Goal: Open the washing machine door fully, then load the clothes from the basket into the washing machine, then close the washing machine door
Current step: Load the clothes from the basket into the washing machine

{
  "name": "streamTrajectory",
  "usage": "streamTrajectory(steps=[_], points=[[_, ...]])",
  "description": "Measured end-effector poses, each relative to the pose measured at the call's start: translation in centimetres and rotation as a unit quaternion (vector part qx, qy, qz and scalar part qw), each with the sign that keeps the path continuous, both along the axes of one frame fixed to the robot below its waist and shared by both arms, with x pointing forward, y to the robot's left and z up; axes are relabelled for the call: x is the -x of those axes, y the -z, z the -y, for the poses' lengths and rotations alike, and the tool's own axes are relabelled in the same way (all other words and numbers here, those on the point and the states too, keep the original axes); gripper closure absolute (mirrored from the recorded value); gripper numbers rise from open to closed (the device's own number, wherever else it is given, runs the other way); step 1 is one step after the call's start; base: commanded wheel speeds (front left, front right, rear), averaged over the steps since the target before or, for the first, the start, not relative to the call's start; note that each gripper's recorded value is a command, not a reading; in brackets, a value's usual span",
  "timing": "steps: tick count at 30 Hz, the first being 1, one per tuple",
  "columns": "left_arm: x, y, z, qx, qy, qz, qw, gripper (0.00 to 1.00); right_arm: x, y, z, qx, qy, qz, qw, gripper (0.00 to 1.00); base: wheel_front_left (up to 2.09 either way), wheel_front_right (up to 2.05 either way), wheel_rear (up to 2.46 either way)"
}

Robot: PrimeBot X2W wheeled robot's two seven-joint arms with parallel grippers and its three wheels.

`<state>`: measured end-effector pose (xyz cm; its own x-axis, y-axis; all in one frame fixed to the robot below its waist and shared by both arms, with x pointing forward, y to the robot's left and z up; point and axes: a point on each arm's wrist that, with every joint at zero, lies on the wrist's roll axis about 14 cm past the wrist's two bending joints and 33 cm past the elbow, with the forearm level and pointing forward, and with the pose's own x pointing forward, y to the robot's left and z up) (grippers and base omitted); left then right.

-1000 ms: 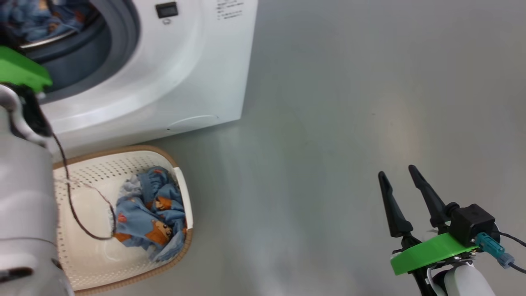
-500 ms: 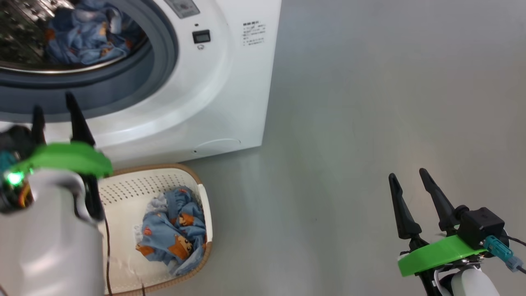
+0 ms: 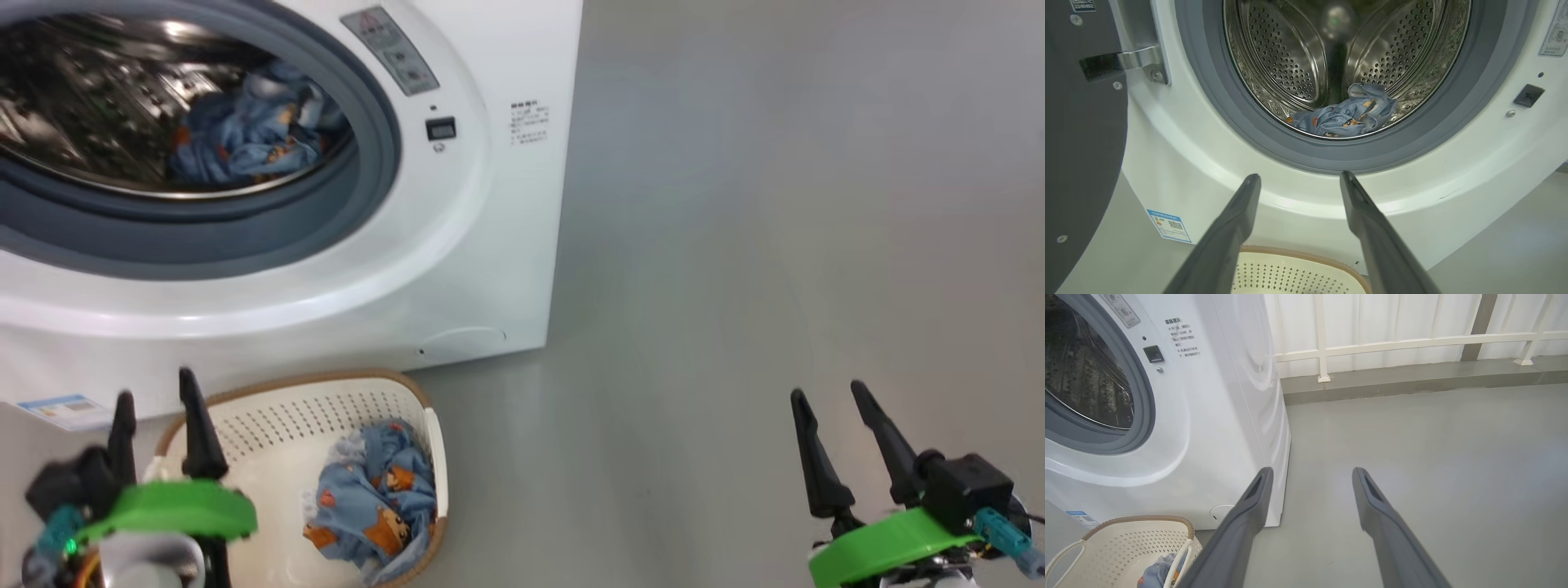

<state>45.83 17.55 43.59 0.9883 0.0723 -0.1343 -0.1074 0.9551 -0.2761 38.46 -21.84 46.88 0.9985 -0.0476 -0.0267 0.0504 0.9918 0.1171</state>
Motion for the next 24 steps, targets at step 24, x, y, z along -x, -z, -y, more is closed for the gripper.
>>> streamTrajectory(steps=[24], points=[[12.7, -2.0, -1.2, -0.007, -0.037, 0.014, 0.999, 0.0, 5.1, -3.3, -0.4, 0.015, -0.015, 0.048, 0.999, 0.0, 0.0, 0.0, 0.0]])
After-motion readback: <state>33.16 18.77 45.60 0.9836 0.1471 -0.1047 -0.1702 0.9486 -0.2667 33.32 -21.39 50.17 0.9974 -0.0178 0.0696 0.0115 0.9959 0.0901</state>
